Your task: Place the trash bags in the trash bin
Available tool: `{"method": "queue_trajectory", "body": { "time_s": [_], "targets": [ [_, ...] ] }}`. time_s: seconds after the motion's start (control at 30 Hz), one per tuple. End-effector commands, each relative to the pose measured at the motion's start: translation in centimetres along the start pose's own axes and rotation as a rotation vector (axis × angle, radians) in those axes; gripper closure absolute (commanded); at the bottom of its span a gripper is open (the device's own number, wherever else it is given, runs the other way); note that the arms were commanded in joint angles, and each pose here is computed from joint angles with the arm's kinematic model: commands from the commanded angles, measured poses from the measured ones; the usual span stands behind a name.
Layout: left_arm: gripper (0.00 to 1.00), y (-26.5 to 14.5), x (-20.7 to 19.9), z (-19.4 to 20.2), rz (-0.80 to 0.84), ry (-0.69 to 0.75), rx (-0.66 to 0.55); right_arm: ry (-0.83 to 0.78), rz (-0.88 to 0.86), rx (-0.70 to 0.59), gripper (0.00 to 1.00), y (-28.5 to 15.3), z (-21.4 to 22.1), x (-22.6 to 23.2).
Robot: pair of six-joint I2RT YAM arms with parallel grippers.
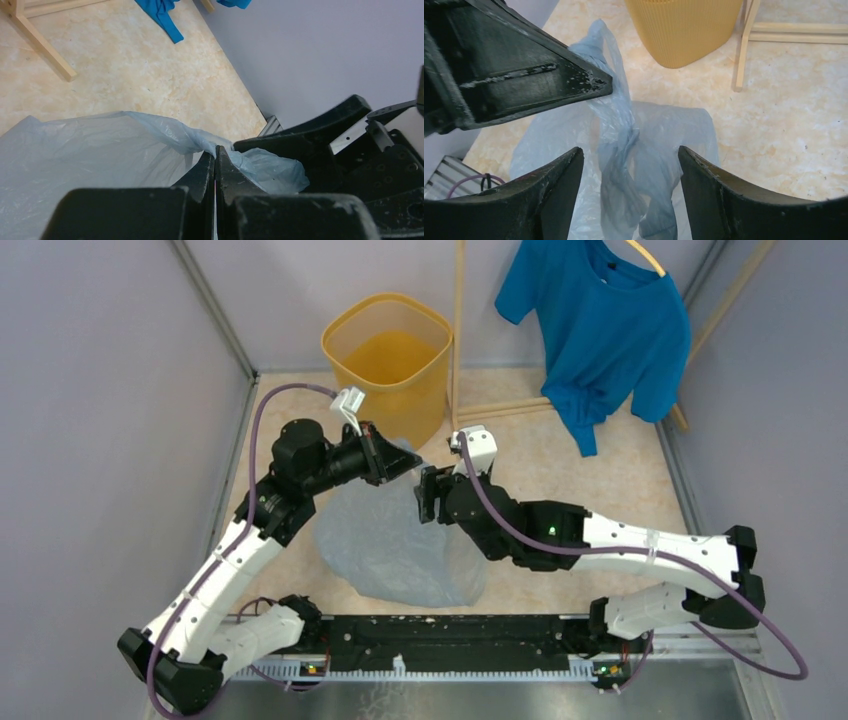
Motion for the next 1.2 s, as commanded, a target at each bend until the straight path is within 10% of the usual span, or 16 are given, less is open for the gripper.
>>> {"method": "queue_trajectory", "body": {
  "time_s": [0.0, 0.17, 0.43, 0.6, 0.67, 0.87, 1.17],
  "targets": [
    [1.00, -0.7, -1.6, -0.7, 0.050, 0.035, -0.026, -0.034, 0.020, -0.039, 0.39, -1.3, -2.0, -0.1],
    [1.00, -0.7, -2.0, -0.8, 0.069, 0.027, -0.019, -0.057, 0.046, -0.027, 0.53, -1.0, -1.5, -0.1],
    [1.00, -0.9, -2.4, -0.9, 0.076, 0.020, -0.020, -0.110, 0.051, -0.006, 0.44, 0.5, -0.5, 1.2],
    [1.00, -1.1, -2.4, -1.0, 0.064, 0.035, -0.017, -0.106, 0.065, -0.034, 0.80, 0.2, -0.8, 0.6],
    [0.87, -1.3, -2.3, -1.1, 0.029, 0.056, -0.031, -0.101, 0.068, -0.048, 0.99, -0.3, -0.8, 0.0],
    [0.18, -3.4, -1.9, -2.0, -0.145, 0.155, -0.156, -0.106, 0.070, -0.095, 1.00, -2.4, 0.2, -3.6],
    [0.01, -2.8, 1.2, -4.9, -0.561, 0.238, -0.303, -0.075, 0.216, -0.145, 1.00, -6.4, 1.0, -10.8]
  ]
}}
Point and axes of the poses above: each gripper's point midway between its finger pads, its own y axis out along the fingers, its own x axis along the line the jaws close on, z = x × y, the point moved 10 cm from there along -y, back along the fingers, and after that the axes turned 13 degrees about -y, right-handed, at the moved point
